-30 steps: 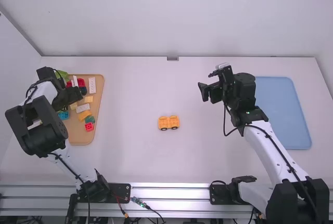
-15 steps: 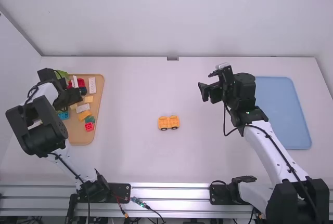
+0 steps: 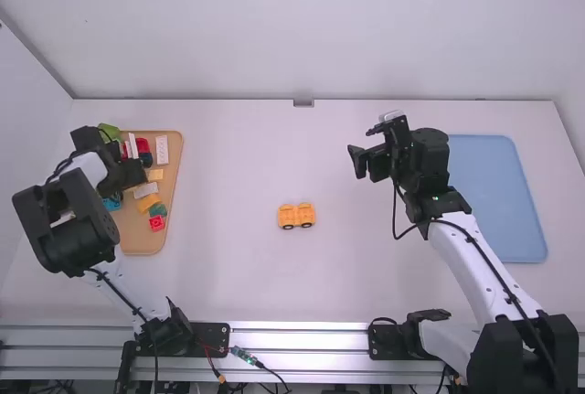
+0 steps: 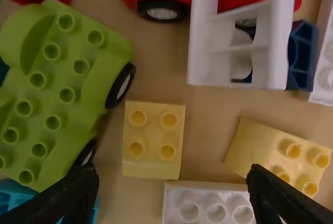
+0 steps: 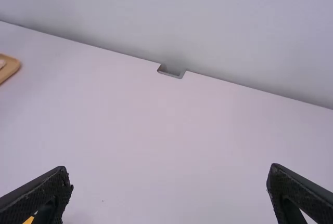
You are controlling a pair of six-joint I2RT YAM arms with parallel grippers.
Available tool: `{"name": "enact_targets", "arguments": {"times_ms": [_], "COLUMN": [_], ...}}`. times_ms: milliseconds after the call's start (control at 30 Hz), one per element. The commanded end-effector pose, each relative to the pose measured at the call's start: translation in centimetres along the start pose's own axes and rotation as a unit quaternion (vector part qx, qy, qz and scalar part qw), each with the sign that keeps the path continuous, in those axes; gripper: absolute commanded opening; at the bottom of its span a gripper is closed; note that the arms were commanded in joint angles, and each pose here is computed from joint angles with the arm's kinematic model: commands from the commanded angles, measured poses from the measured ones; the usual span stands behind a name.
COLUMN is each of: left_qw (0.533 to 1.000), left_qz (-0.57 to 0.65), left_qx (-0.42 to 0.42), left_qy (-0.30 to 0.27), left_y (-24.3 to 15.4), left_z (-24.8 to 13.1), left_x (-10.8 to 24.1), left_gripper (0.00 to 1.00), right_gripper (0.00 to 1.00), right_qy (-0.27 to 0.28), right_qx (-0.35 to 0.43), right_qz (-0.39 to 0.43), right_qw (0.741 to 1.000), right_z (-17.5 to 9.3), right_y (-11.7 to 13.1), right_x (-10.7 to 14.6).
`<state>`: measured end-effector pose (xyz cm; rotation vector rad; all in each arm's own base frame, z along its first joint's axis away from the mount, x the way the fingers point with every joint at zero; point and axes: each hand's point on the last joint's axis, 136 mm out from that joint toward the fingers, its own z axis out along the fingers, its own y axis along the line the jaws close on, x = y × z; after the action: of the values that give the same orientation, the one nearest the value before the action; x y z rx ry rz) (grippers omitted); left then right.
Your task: Assemble lego blocks to make yellow taxi
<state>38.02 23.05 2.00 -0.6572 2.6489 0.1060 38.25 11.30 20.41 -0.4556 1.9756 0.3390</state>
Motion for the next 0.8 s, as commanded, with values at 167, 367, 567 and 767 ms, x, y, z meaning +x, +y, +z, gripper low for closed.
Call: {"name": "enact_targets", "arguments": {"times_ms": [167,367,567,767], "left_qw": [1.0,1.0,1.0,0.999], "left_qz": [0.002,0.002,0.002,0.0], "left_qx": [0.001,0.0,-0.01,-0.026], "left_qy": [0.0,-0.014,-0.019,-0.028], "left_y": [0.2,0.2,0.5,1.0], "left_z": [0.8,1.5,1.6,2.1], "left_x": [0.8,1.1,1.0,1.4], "left_gripper": [0.75,0.73,0.72,0.72], "right_gripper": [0.99,0.99,0.99,0.99], "right_qy": [-0.007,-0.008,-0.007,-0.006], "right_qx": [-0.002,-0.002,-0.002,-0.002], "right_qz": [0.001,0.001,0.001,0.001], "right_qw": [1.0,1.0,1.0,1.0], "right_z": [-0.5,-0.5,-0.5,-0.5], "right_y": [0.2,0.2,0.2,0.2], "right_x": [-0.3,-0.3,-0.3,-0.2]}}
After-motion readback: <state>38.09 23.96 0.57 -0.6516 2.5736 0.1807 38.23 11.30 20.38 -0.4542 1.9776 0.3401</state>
